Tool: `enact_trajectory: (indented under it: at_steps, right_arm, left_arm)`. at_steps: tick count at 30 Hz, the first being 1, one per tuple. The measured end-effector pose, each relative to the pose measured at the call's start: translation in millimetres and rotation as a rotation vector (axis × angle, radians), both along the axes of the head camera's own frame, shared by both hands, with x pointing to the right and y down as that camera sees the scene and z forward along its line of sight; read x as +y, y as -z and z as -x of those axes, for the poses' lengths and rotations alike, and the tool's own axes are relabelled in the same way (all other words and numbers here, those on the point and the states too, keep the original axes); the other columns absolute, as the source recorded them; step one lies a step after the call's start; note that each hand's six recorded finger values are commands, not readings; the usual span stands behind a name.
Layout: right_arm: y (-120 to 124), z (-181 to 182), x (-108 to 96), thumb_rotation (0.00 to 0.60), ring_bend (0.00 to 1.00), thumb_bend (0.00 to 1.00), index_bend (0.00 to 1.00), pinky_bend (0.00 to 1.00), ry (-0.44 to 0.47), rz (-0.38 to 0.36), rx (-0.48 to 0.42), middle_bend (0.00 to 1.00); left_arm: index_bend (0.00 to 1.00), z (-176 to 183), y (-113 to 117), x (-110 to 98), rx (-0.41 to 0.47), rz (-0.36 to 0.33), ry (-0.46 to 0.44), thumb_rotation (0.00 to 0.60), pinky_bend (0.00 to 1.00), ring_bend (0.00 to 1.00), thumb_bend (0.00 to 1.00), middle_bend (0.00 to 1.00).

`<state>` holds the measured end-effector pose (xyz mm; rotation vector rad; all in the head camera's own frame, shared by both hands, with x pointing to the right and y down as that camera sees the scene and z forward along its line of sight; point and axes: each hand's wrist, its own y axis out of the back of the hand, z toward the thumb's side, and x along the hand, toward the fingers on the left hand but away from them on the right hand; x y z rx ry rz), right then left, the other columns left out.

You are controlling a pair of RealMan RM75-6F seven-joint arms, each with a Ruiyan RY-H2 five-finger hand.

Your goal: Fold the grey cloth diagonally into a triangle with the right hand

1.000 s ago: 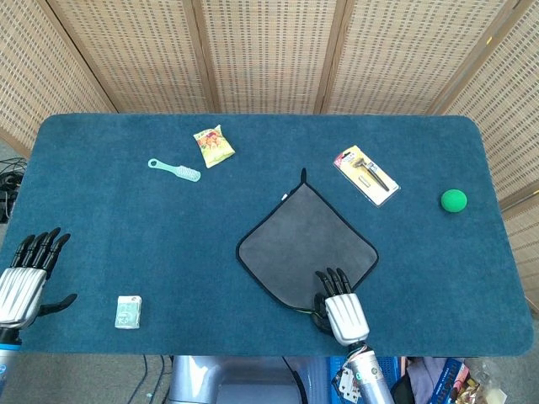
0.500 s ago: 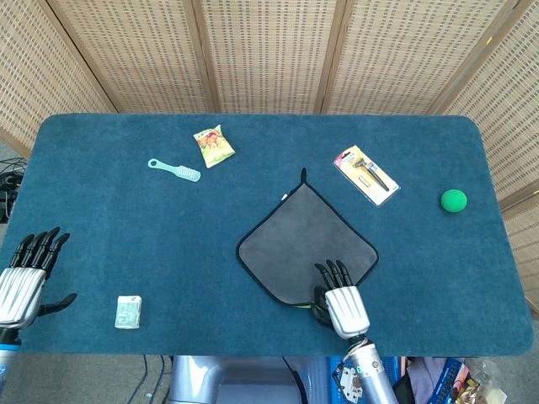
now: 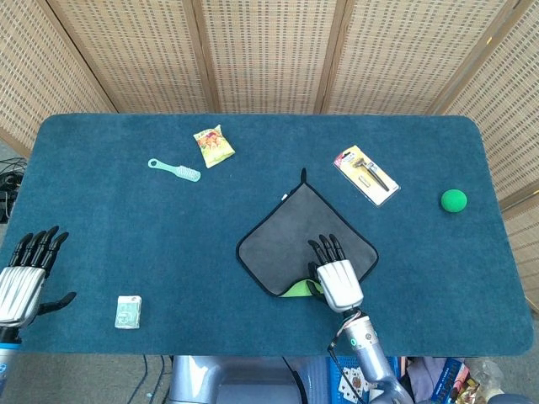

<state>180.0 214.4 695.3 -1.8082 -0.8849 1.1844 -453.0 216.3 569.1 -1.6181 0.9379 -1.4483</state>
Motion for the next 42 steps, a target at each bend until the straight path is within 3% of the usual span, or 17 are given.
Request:
enact_trajectory:
  at_steps: [27,42]
  right_arm:
    - [-29,26,-92,0.6,0.0,0.56,0.62,0.0,0.059,-0.057,0.118,0.19]
    - [-44,33,-112,0.6,0.0,0.56,0.62,0.0,0.05,-0.042,0.13,0.19]
  left_arm:
    - [0.0,5,-19,-8,-0.032,0.048,0.025,0.6,0.0,0.0,0.17,0.0]
    - [0.0,9,-19,-10,-0.035,0.046,0.042,0.6,0.0,0.0,0.17,0.0]
